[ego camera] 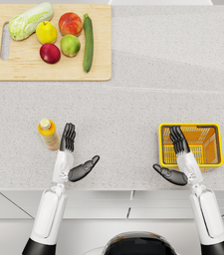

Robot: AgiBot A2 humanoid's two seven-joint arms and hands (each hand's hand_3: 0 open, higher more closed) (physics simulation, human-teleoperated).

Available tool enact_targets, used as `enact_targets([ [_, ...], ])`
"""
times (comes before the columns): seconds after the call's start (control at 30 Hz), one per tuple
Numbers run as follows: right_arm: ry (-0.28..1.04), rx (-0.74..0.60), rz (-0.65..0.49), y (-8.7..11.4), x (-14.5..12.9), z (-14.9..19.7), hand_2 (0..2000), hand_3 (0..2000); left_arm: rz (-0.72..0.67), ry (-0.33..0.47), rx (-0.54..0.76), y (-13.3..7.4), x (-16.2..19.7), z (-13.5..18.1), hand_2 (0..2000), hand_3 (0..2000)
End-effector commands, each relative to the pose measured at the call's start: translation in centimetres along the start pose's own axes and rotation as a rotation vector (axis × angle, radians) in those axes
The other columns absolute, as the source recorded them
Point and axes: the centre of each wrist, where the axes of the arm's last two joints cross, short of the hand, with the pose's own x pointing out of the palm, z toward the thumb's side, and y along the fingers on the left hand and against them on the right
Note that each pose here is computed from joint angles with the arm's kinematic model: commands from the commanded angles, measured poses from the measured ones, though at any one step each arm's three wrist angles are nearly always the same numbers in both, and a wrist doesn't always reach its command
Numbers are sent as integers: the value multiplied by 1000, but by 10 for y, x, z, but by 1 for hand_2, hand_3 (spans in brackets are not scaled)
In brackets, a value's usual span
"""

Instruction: Pick up the lemon tea and place it into the yellow basket

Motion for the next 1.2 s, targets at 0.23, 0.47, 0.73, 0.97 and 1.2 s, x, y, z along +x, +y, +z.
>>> enact_targets([
  [0.23,111,-221,-130,-24,-9,34,0,0,116,108,135,29,-39,13,0,0],
  [0.47,348,-233,-256,-29,-30,40,0,0,327,347,155,20,-88,25,0,0],
  [0.73,375,-247,-267,-29,-29,42,0,0,439,311,-150,21,-129,-48,0,0],
  [0.97,356,-215,-226,-35,-18,31,0,0,419,271,-351,38,-128,-97,0,0],
  [1.2,343,-216,-209,-36,-11,29,0,0,470,199,-558,54,-137,-133,0,0],
])
